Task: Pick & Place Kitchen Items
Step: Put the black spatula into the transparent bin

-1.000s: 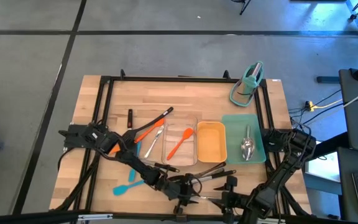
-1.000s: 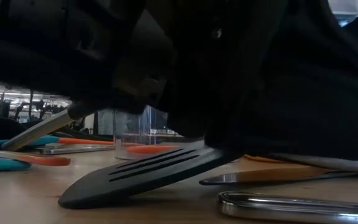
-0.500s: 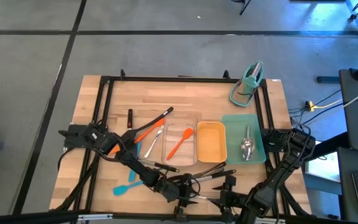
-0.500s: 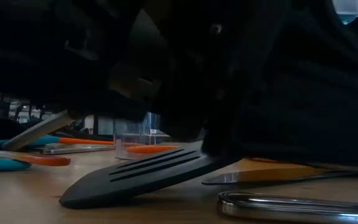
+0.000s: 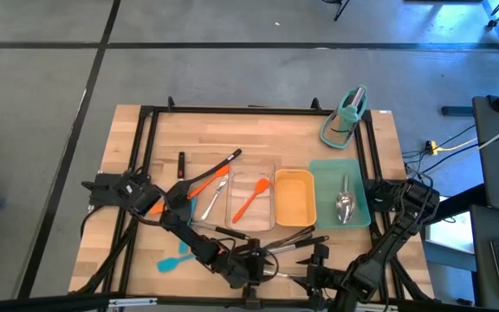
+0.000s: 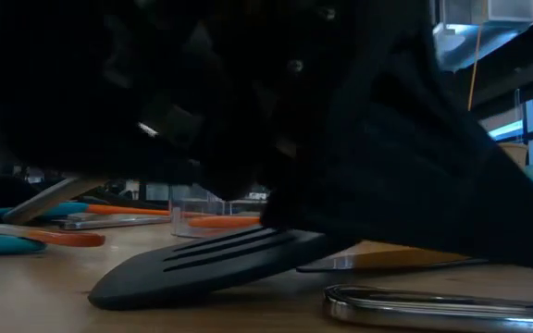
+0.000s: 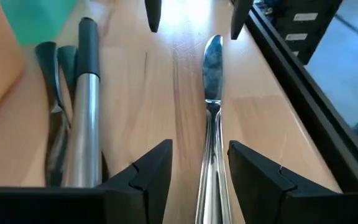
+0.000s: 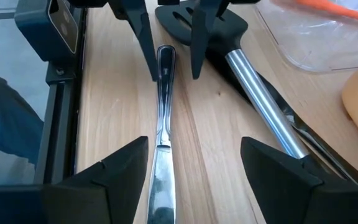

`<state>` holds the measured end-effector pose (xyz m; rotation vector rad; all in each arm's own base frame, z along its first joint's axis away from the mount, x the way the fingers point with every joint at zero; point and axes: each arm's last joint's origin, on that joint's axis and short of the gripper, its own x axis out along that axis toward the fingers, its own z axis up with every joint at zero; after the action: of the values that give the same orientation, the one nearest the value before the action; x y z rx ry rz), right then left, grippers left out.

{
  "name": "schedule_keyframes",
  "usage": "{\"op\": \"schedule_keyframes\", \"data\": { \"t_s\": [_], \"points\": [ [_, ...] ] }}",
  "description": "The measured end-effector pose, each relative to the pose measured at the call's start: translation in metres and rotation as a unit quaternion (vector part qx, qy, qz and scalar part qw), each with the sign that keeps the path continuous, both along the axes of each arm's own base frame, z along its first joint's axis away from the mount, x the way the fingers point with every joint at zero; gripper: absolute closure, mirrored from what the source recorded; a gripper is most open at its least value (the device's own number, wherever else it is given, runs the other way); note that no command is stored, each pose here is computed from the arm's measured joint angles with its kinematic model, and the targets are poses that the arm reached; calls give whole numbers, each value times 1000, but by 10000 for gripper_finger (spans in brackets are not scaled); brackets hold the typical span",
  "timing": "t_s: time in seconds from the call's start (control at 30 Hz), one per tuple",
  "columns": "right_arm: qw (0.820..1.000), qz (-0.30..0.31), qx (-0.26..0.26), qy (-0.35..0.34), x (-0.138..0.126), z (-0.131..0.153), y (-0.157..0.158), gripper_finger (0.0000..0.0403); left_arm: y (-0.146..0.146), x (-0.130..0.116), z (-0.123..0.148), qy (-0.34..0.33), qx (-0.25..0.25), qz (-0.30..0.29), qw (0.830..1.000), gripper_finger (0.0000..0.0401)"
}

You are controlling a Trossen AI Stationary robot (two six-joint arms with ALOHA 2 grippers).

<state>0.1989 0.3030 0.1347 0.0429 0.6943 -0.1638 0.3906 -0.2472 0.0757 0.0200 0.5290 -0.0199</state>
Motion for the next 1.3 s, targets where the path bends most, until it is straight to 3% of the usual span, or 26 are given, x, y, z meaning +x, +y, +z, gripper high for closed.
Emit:
{"op": "schedule_keyframes", "data": {
  "t_s": [0.23, 0.4, 0.63, 0.83, 1.0, 1.13, 1.3],
  "points": [
    [1000, 0, 0, 0, 0, 0, 0, 144, -9, -8, 26, -25, 98, 1, 995, 246],
    [1000, 2, 5, 5, 0, 0, 0, 144, -9, -7, 58, -63, 91, 5, 994, 246],
    [1000, 10, 17, 20, 0, -1, 1, 144, 9, 2, 76, -61, 79, 2, 995, 246],
    [999, 13, 36, 39, -1, -2, 2, 144, 33, 15, 84, 26, 47, 10, 999, 246],
    [998, 13, 37, 39, -2, -2, 3, 144, 32, 23, 107, 100, 75, 8, 992, 246],
    [998, 15, 39, 42, -2, -2, 3, 144, 29, 32, 134, 106, 77, 3, 991, 246],
    [997, 21, 50, 58, -2, -2, 4, 144, 23, 51, 124, 141, 100, -16, 985, 246]
  ]
}}
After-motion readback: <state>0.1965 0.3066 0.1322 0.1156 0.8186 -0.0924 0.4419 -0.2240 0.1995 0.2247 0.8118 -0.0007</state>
